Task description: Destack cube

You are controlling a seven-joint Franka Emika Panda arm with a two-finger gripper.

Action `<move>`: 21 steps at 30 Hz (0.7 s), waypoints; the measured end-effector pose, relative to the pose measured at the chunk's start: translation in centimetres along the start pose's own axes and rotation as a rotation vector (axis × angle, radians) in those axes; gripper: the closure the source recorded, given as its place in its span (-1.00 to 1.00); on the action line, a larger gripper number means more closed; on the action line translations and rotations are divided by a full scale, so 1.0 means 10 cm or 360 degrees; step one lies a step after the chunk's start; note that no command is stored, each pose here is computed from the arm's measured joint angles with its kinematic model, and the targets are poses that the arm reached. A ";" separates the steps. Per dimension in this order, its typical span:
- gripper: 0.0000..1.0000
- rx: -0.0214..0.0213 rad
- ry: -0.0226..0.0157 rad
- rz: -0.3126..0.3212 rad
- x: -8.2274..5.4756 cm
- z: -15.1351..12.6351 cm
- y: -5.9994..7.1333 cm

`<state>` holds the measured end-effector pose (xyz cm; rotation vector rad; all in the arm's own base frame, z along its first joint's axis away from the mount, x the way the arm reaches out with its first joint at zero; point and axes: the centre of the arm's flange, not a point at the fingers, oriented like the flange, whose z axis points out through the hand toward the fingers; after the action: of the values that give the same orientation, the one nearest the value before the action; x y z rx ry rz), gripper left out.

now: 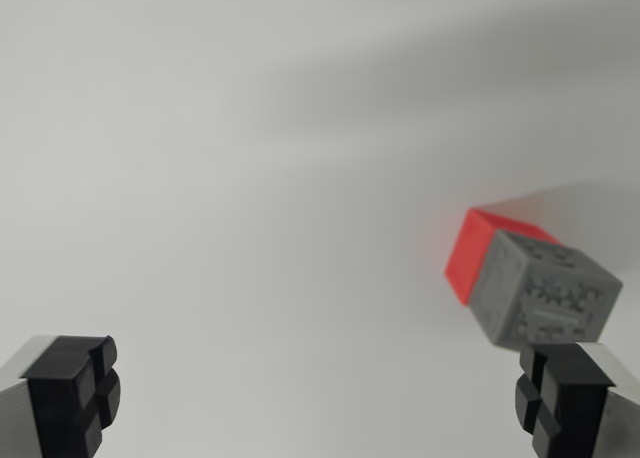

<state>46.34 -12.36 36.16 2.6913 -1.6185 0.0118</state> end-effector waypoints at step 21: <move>-1.00 -0.00048 -0.00126 0.0222 0.27 0.31 0.77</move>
<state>40.81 -18.37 33.09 2.5738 -1.8030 -0.0012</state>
